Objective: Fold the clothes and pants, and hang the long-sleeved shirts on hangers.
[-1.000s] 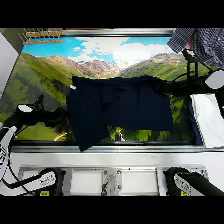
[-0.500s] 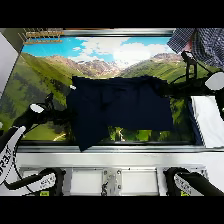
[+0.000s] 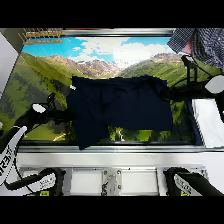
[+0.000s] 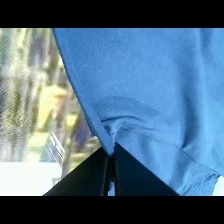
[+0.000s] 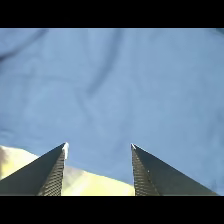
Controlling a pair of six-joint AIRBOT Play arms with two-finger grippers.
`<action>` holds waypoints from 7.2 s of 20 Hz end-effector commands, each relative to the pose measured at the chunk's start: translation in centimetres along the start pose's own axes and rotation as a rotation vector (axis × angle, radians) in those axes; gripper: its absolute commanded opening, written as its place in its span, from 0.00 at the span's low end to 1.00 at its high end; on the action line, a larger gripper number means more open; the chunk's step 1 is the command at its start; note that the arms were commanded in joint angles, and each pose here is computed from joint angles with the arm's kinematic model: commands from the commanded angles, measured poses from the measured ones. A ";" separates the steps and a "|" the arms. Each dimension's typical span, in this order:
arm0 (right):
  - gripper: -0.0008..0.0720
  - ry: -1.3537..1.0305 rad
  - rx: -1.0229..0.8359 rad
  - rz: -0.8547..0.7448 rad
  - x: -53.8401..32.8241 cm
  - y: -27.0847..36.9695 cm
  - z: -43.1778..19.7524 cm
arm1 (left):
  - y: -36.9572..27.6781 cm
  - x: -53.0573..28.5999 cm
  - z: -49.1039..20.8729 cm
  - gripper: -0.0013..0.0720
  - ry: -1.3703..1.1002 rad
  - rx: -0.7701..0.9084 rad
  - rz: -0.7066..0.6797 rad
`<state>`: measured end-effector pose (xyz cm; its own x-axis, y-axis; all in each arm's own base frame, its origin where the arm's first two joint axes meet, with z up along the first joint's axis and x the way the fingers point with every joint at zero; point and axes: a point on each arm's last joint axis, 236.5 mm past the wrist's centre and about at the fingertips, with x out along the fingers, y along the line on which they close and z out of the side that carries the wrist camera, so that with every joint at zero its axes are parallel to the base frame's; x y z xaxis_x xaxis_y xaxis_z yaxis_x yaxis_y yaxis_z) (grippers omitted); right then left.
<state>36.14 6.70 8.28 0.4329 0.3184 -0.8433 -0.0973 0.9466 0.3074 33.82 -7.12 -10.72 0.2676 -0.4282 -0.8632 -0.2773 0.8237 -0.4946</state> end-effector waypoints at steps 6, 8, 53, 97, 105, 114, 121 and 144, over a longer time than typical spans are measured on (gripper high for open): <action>0.63 0.194 0.851 -0.139 5.2 -12.2 -18.4 | -0.4 -0.2 -1.1 0.03 0.051 0.045 -0.014; 0.63 0.093 1.021 -0.080 6.8 -12.9 -18.5 | -0.4 -0.2 -1.1 0.03 0.051 0.044 -0.015; 0.03 -0.913 -0.134 -0.252 -34.8 3.5 6.5 | -25.3 -49.5 -3.6 0.03 -1.059 0.637 -0.299; 0.74 0.184 0.114 -0.270 7.0 -11.9 -1.7 | -0.9 -6.7 6.5 0.70 -0.118 0.116 0.033; 0.74 0.276 0.683 -0.294 1.4 -15.1 -18.5 | -2.0 -7.0 -3.5 0.70 -0.039 0.170 0.009; 0.61 0.171 0.999 -0.149 7.2 -13.4 -22.1 | -3.1 -5.9 -6.1 0.70 -0.010 0.232 0.001; 0.59 0.115 0.950 -0.177 8.4 -14.4 -20.8 | -3.1 -5.9 -6.1 0.70 -0.008 0.232 0.000; 0.03 0.126 0.834 -0.161 8.5 -13.6 -20.3 | 3.5 -3.0 -18.3 0.70 0.289 -0.099 0.128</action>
<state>22.90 -2.46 -12.12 0.2767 0.2330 -0.9323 0.6698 0.6489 0.3610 14.74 -8.93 -11.65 -0.0709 -0.3942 -0.9163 -0.3760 0.8614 -0.3415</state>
